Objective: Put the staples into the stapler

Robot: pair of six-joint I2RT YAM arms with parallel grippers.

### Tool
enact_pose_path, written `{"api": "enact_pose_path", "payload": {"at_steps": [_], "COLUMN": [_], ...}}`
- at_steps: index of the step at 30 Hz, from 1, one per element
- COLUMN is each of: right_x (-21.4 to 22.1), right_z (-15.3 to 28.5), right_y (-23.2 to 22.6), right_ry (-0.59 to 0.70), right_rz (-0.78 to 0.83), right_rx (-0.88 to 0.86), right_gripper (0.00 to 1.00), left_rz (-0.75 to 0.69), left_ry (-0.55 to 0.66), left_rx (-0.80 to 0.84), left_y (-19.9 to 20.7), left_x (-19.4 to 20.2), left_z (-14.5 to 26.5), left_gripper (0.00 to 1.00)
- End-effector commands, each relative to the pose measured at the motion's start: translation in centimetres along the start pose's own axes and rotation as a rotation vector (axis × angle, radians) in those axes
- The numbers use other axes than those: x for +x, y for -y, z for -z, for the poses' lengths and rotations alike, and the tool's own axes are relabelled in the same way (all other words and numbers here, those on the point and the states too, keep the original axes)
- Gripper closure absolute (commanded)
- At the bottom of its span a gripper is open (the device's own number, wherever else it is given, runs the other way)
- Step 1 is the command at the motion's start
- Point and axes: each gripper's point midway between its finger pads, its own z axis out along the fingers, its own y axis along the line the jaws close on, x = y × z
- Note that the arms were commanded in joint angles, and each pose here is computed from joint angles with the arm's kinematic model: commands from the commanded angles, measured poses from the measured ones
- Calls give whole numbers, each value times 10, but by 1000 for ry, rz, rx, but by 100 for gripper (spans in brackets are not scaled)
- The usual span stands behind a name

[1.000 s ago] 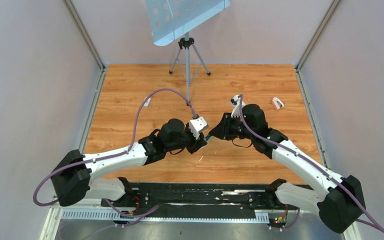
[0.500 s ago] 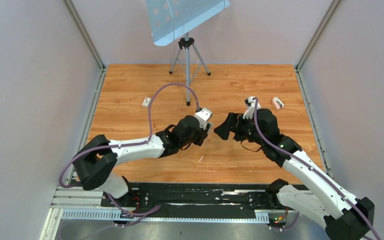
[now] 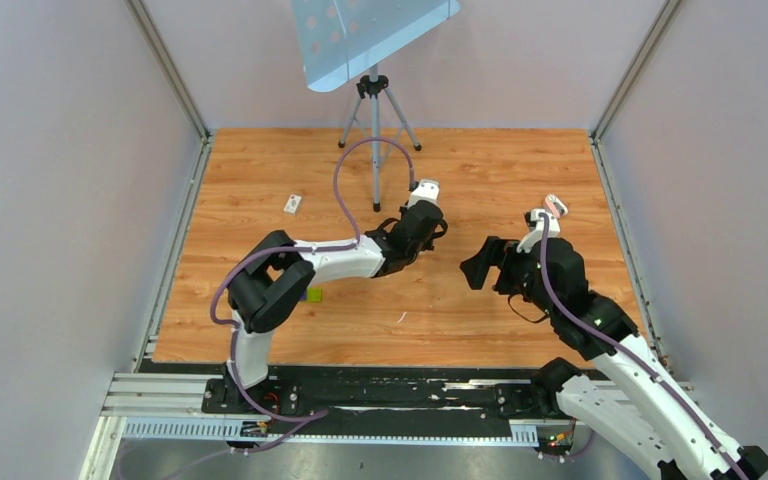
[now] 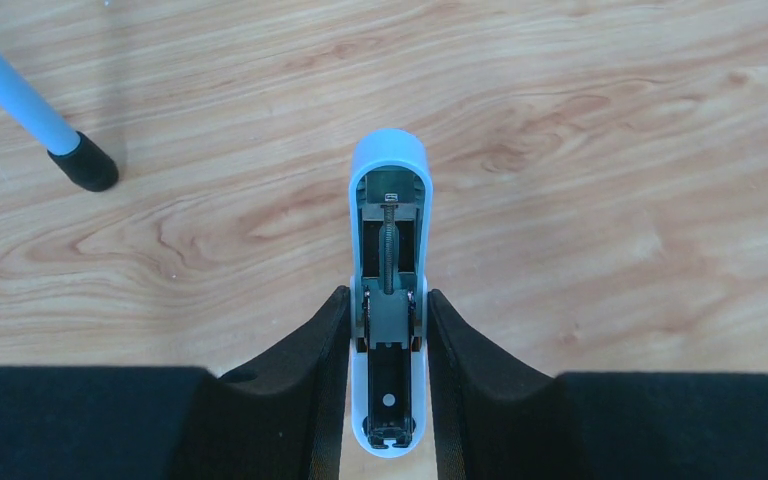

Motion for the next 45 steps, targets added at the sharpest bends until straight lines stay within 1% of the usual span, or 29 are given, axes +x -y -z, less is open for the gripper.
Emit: {"api": "enact_pose_path", "payload": {"at_steps": [1, 3, 6, 9, 11, 15, 17, 19, 22, 23, 24, 25, 31, 32, 34, 39, 42, 45], "right_x": [0, 0, 0, 1, 0, -1, -2, -5, -12, -15, -19, -22, -45, -49, -51, -58, -67, -74], "right_z": [12, 15, 17, 19, 20, 20, 20, 20, 16, 13, 8, 3, -36, -42, -58, -85, -96, -109], "right_y": [24, 26, 25, 26, 26, 25, 25, 27, 33, 36, 39, 42, 71, 79, 96, 138, 168, 193], "right_ry": [8, 10, 6, -1, -1, -5, -6, 3, 21, 28, 33, 30, -16, -35, -93, -222, -276, -319], "right_rz": [52, 53, 53, 53, 53, 44, 37, 36, 46, 59, 74, 96, 300, 329, 385, 465, 472, 455], "right_rx": [105, 112, 112, 117, 118, 120, 122, 143, 189, 209, 232, 257, 458, 495, 548, 614, 642, 619], "right_gripper": [0, 0, 0, 0, 0, 0, 0, 0, 0, 0, 0, 0, 0, 0, 0, 0, 3, 8], "left_rz": [58, 56, 66, 73, 75, 79, 82, 90, 104, 107, 107, 103, -49, -70, -84, -122, -195, -252], "left_ry": [53, 65, 49, 33, 26, 13, 9, 4, 8, 10, 3, -3, -70, -95, -125, -191, -210, -161], "left_rx": [-88, -103, -124, -128, -123, -115, -98, -69, -30, -9, 11, 36, 124, 146, 208, 423, 437, 368], "left_y": [-11, -15, -23, -27, -26, -26, -24, -22, -25, -27, -30, -31, -51, -53, -51, -40, -54, -77], "left_x": [-6, -1, 10, 18, 20, 18, 13, 2, -18, -26, -30, -36, -47, -40, -35, -19, -9, -7], "left_z": [-21, -29, -39, -44, -43, -38, -32, -21, 3, 13, 23, 33, 106, 117, 140, 202, 227, 236], "left_gripper": [100, 100, 99, 95, 86, 61, 52, 45, 27, 19, 9, 1, 0, 0, 0, 0, 0, 0]}}
